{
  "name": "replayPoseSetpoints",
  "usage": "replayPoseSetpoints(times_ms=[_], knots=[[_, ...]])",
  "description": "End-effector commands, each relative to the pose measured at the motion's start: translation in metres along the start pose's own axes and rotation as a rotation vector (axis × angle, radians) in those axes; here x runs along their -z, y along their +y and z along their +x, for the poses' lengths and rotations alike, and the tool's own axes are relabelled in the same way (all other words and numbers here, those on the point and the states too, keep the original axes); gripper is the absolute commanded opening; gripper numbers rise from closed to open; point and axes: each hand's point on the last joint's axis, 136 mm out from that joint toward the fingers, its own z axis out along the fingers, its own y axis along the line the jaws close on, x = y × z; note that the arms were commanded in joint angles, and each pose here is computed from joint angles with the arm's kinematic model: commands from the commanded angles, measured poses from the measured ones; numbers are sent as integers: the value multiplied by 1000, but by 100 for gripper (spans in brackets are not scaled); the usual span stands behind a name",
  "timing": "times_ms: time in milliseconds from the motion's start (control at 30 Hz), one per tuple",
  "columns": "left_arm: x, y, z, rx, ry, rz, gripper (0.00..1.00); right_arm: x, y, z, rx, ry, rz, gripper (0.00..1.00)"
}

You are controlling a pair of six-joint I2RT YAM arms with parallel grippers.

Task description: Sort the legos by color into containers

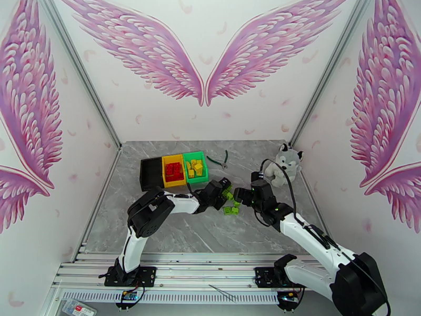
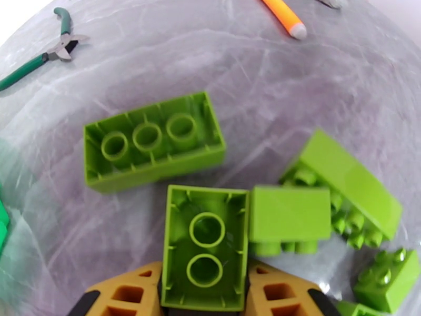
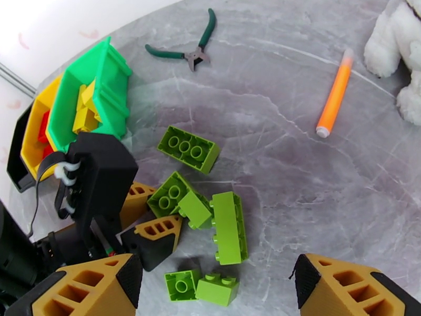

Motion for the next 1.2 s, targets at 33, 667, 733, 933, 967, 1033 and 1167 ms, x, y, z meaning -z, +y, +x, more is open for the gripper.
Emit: replayPoseSetpoints(times_ms=[33,667,733,933,967,1033,1167], knots=[[37,12,-17,27,-70,-41,27,-7,17,-15,-28,-19,-61,81],[183,240,28,660,-270,-654,28,-49,94,-5,75,84,-223,73],[195,261,36,706,-270,-700,28,-49,95,-5,79,82,-227,73],[199,308,44,779,-225,-760,28,-54,97,-4,82,92,-232,73],[196,314,46,787,-214,-760,28,-55,97,-3,85,95,-230,73],[193,325,46,804,-203,-765,32,-56,95,-1,87,99,-223,73],[195,332,37,803,-210,-762,57,-57,90,1,96,102,-201,73]])
